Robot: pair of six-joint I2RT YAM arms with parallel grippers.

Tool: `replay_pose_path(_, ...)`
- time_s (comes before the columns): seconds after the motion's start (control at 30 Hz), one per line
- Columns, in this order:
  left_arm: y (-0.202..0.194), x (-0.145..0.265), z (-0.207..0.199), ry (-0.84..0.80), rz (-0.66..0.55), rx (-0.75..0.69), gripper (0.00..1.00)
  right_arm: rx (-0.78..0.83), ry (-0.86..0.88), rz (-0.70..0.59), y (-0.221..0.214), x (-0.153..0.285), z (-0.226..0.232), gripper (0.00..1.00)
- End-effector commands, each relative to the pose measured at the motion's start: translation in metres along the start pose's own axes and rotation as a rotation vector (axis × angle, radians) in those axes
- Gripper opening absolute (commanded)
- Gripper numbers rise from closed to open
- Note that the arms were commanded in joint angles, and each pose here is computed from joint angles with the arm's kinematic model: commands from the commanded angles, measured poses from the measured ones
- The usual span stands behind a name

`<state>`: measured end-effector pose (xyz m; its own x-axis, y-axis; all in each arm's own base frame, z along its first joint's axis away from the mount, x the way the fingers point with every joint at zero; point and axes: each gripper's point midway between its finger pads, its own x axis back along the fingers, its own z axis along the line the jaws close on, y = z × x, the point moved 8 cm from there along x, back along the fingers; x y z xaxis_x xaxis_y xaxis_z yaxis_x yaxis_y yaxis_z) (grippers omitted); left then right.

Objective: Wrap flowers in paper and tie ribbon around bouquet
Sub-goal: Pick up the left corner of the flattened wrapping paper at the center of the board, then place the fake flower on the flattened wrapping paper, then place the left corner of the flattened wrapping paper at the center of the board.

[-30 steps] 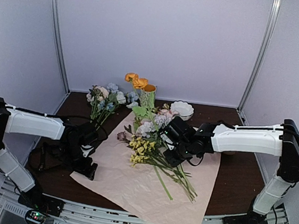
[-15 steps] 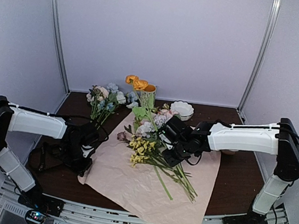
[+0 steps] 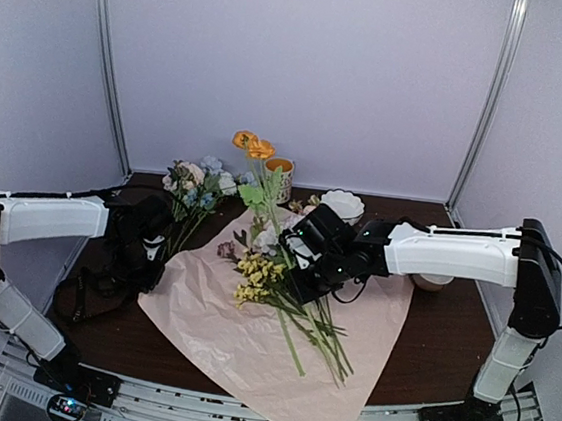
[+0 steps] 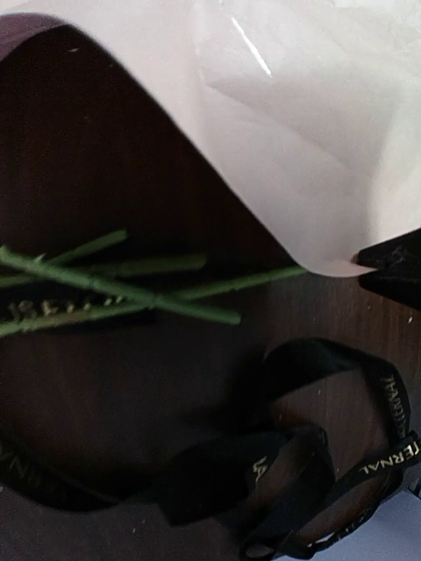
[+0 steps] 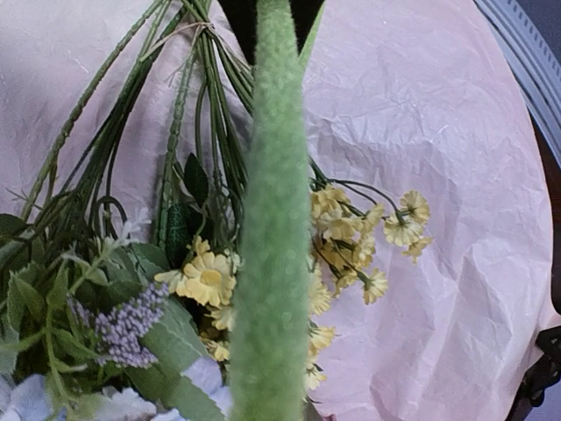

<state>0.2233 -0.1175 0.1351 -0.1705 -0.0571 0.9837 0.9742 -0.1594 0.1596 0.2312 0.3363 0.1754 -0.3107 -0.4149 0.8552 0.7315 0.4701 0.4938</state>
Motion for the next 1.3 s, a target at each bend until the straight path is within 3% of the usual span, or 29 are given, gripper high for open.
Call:
replay_pose_path(0.0, 0.013, 0.013, 0.021, 0.087, -0.055, -0.006, 0.0, -0.054, 0.105, -0.063, 0.027, -0.003, 0.021, 0.03)
replay_pose_path(0.2, 0.027, 0.013, 0.025, 0.073, -0.076, -0.006, 0.0, -0.075, 0.373, -0.006, 0.045, -0.015, 0.059, 0.03)
replay_pose_path(0.27, 0.027, 0.012, 0.024, 0.075, -0.08, -0.014, 0.0, -0.093, 0.386, 0.002, 0.047, -0.019, 0.064, 0.04)
replay_pose_path(0.53, 0.03, 0.007, 0.029, 0.11, -0.085, -0.033, 0.0, -0.173, 0.285, 0.047, 0.047, -0.048, 0.057, 0.07)
replay_pose_path(0.67, 0.033, 0.005, 0.036, 0.125, -0.087, -0.023, 0.0, -0.173, 0.227, 0.032, 0.047, -0.045, 0.052, 0.27)
replay_pose_path(0.77, 0.035, 0.005, 0.039, 0.14, -0.089, -0.026, 0.0, -0.148, 0.206, 0.01, 0.049, -0.034, 0.05, 0.34)
replay_pose_path(1.07, 0.043, 0.003, 0.047, 0.166, -0.09, -0.021, 0.0, -0.03, 0.103, -0.052, 0.036, 0.019, 0.032, 0.37)
replay_pose_path(1.27, 0.045, -0.003, 0.048, 0.181, -0.082, -0.038, 0.0, 0.006, -0.093, 0.059, -0.004, 0.012, -0.003, 0.38)
